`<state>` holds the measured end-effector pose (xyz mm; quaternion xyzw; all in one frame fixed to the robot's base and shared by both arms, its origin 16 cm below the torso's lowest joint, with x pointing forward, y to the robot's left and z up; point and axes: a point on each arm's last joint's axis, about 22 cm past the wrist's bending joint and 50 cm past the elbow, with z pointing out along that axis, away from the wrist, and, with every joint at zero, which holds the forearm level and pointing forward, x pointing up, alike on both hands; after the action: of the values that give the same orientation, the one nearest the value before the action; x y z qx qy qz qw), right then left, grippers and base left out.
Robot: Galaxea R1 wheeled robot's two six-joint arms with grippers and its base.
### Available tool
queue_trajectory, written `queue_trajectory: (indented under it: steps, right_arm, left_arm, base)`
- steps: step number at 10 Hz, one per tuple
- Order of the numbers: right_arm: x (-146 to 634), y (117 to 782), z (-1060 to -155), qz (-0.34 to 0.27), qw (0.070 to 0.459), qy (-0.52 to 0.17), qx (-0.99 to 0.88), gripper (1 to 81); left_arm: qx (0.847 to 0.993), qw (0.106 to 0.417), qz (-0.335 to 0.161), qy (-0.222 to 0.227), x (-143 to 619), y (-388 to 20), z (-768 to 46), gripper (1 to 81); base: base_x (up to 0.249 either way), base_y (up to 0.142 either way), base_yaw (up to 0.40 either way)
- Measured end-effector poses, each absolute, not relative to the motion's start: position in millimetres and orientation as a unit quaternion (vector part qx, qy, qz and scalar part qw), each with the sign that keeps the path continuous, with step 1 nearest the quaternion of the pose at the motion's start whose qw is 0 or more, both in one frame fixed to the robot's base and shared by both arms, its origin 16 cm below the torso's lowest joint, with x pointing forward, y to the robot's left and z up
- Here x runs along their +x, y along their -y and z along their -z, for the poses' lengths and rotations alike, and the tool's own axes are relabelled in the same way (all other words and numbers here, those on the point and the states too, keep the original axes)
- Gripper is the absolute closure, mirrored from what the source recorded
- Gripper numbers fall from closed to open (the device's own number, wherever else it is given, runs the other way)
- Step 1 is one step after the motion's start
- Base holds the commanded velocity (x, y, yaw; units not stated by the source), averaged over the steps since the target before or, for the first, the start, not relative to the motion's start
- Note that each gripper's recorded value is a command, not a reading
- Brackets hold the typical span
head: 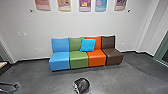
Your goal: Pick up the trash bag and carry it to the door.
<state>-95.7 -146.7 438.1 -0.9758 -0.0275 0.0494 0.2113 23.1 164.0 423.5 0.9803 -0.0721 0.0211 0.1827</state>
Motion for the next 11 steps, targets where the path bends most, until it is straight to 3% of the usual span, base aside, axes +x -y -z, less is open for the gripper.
queue_trajectory:
  steps: [6,11]
  right_arm:
    - [-95.2,148.8,-437.4,-0.049,0.209,0.028,-0.976,1.0]
    - [-97.2,150.6,-437.1,-0.05,0.207,0.027,-0.977,1.0]
  left_arm:
    - [0.98,0.183,-0.021,0.072,22.9,-164.0,-423.5,1.0]
    - [0.98,0.183,-0.021,0.072,22.9,-164.4,-423.5,1.0]
  base:
    - [0.15,0.0,0.0]
    - [0.147,0.067,0.0]
